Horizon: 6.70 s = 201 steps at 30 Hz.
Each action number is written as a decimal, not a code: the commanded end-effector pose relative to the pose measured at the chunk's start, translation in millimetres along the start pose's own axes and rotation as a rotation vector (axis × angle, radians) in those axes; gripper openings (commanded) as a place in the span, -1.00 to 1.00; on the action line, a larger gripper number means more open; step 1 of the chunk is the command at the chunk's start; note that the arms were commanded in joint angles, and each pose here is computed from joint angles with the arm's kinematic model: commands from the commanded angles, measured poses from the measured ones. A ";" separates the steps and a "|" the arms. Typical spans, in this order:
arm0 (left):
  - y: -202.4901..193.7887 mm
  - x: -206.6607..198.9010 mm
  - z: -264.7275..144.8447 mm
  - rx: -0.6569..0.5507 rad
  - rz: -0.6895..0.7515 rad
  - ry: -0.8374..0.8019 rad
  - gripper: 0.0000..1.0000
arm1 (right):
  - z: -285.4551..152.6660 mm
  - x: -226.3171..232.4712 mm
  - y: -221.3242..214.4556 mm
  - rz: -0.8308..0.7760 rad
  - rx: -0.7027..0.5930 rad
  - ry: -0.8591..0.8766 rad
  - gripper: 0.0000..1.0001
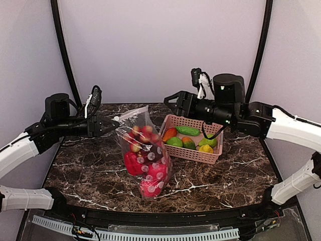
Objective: Place the food in the zip-top bag and seal the zipper
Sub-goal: Pass from the right arm to the left, then adjust the zipper on the food storage bag, then zip the zipper on the zipper food storage bag.
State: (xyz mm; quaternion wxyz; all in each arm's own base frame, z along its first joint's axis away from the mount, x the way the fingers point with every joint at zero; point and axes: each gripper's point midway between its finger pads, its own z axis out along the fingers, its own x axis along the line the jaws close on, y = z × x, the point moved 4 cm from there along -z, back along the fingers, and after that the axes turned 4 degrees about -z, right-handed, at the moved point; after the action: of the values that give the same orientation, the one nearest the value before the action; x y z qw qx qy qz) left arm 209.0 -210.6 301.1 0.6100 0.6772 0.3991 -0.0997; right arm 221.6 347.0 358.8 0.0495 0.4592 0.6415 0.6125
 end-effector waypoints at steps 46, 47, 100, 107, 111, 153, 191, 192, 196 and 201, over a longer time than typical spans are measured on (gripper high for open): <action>-35.7 -52.1 -37.8 0.312 0.148 -0.188 -0.99 | 99.9 -22.3 -27.2 -0.102 0.371 0.575 0.05; -35.3 -52.0 -37.9 0.310 0.149 -0.185 -0.99 | 100.9 -23.1 -29.1 -0.101 0.376 0.571 -0.02; -18.5 -53.5 -14.5 0.185 0.308 -0.206 -0.99 | -17.5 65.2 -1.1 -0.512 0.327 0.466 0.34; -21.9 -54.8 -15.7 0.200 0.306 -0.221 -0.99 | 25.6 119.3 -21.5 -0.590 0.313 0.670 0.07; -23.9 -54.9 -16.3 0.212 0.306 -0.222 -0.99 | 49.9 136.0 -37.1 -0.610 0.345 0.741 -0.01; -20.4 -57.1 -21.9 0.221 0.354 -0.188 -0.99 | 79.4 114.9 -70.0 -0.514 0.501 0.803 -0.54; -6.9 -31.1 -34.0 0.126 0.418 0.101 -0.99 | 57.3 81.5 -49.8 -0.614 0.408 0.590 -1.00; -7.2 -28.2 -34.2 0.124 0.415 0.119 -0.99 | 55.6 78.2 -48.3 -0.614 0.407 0.576 -1.00; -4.1 -24.0 -37.4 0.095 0.419 0.167 -0.99 | 49.5 64.8 -47.7 -0.616 0.410 0.523 -1.00; -0.7 -19.8 -39.5 0.072 0.415 0.208 -0.99 | 37.5 51.1 -43.4 -0.617 0.405 0.466 -1.00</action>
State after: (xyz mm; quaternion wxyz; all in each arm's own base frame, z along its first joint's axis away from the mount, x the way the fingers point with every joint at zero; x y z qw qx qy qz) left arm 174.8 -195.5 315.7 0.5470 0.7875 0.2816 0.0360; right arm 182.4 445.1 332.7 -0.0434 0.0636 0.8439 0.5310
